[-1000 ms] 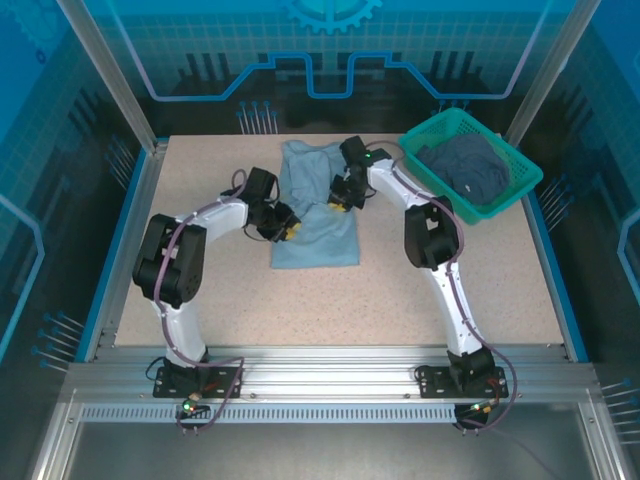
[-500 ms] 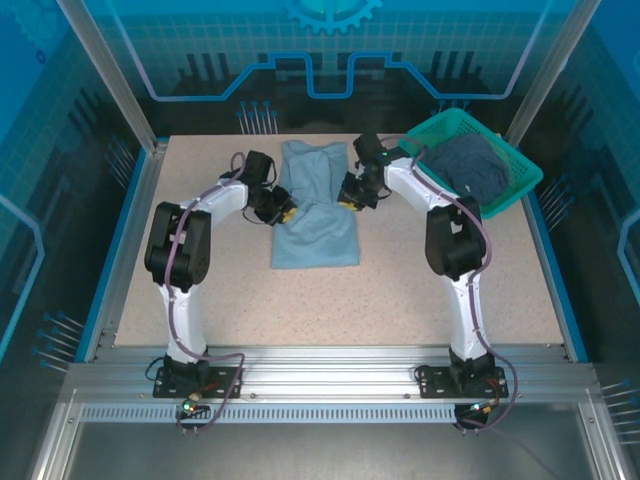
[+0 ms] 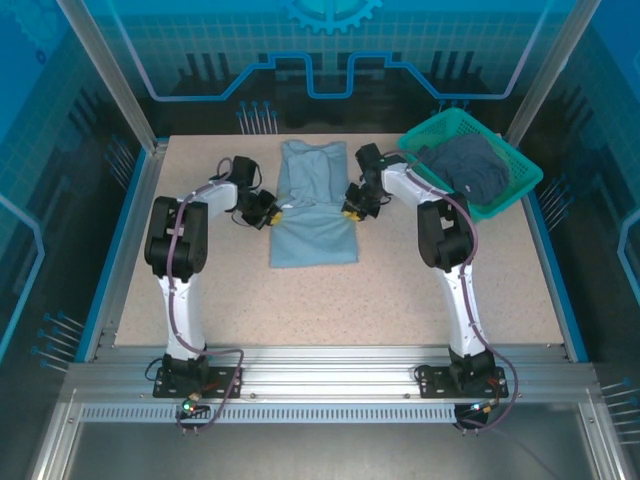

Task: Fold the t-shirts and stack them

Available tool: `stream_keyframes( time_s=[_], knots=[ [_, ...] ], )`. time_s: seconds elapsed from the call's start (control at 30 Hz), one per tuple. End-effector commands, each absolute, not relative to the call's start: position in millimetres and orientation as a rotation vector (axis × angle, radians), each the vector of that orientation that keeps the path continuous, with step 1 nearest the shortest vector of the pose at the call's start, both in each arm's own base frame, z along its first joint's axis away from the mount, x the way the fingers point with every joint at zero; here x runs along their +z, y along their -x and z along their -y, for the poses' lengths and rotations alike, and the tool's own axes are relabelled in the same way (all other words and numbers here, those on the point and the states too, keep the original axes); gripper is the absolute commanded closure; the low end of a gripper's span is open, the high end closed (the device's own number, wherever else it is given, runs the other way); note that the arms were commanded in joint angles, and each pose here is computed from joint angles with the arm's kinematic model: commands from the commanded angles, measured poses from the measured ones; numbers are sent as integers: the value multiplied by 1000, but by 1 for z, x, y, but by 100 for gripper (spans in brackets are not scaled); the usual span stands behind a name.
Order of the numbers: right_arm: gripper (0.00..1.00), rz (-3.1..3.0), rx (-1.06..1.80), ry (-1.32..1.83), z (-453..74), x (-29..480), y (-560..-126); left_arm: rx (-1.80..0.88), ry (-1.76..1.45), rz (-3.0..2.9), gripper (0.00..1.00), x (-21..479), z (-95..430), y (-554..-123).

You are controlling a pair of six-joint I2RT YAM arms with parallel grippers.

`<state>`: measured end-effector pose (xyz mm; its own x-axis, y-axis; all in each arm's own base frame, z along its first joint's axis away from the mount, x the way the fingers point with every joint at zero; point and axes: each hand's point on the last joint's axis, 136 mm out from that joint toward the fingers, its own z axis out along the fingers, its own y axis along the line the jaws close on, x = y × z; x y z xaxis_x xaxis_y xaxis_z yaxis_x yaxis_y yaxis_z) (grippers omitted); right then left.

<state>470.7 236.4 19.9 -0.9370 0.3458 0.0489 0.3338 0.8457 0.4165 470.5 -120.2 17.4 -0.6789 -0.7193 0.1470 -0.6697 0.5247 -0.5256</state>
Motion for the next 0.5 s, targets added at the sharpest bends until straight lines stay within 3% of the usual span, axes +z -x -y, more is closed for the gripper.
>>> stream_keyframes(
  time_s=[0.0,0.1,0.27,0.47],
  knots=[
    [82,-3078,584,-598,-227,2,-450,-830,1291,-2623,88,12,107,-471],
    [80,-3042,649,-527,-236,19,-457,-922,1248,-2562,85,37,114,-484],
    [70,-2922,741,-397,-245,77,-466,-1020,1116,-2468,69,106,128,-488],
    [56,-2899,662,-485,-216,100,-427,-850,1263,-2580,60,101,112,-392]
  ],
)
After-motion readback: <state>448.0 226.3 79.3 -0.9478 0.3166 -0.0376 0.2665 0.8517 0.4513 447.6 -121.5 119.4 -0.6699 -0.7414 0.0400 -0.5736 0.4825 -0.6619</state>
